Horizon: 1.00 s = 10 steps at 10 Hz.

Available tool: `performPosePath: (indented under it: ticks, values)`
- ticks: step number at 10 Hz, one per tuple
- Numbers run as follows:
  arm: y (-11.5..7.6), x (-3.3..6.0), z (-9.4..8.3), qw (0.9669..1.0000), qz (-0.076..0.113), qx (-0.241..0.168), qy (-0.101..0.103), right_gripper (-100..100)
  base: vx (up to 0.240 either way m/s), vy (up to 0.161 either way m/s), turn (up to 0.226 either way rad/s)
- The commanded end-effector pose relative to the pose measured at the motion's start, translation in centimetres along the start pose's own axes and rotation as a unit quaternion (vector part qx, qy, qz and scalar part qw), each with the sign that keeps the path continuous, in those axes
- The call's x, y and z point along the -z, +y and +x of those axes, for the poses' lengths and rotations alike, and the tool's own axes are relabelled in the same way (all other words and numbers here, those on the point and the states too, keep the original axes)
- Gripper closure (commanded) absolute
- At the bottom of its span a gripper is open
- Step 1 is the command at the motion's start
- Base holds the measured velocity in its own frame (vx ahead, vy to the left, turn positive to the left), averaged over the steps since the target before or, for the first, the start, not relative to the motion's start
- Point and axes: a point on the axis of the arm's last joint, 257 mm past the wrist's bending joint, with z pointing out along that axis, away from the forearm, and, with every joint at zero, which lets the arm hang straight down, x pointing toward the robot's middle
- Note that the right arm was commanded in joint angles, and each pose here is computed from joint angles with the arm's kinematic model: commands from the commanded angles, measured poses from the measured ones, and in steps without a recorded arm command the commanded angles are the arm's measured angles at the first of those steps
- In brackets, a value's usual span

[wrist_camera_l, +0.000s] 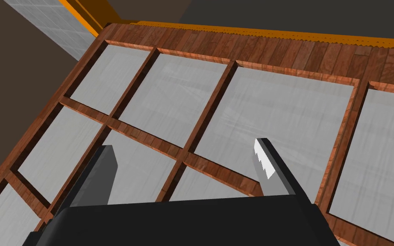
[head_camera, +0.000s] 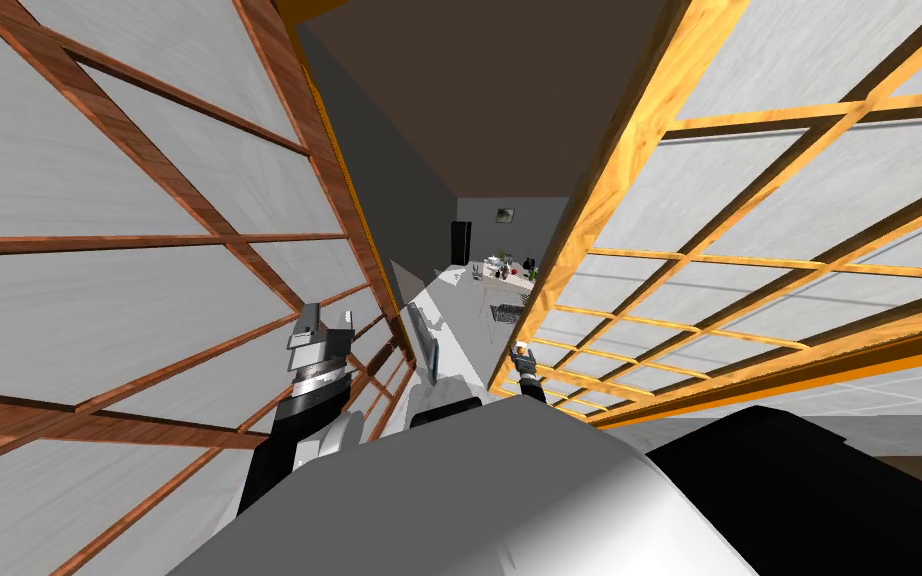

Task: Pull the door open

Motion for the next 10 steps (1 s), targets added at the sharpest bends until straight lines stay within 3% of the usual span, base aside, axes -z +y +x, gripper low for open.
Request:
performPosePath:
  ticks: [1, 2, 7, 9, 10]
  values:
    - [0.0, 0.00, 0.0, 1.0000, 0.000, 0.000, 0.000, -100, 0.072, -0.010, -0.011]
    - [0.0, 0.00, 0.0, 1.0000, 0.000, 0.000, 0.000, 100, -0.024, 0.010, -0.011]
    - [0.0, 0.00, 0.0, 1.0000, 0.000, 0.000, 0.000, 100, -0.011, -0.001, 0.003]
    - [-2.0, -0.13, 1.5, 0.9985, 0.034, -0.032, 0.029, 100, -0.013, 0.022, -0.041]
    - [-2.0, -0.13, 1.5, 0.9985, 0.034, -0.032, 0.029, 100, -0.007, 0.025, -0.024]
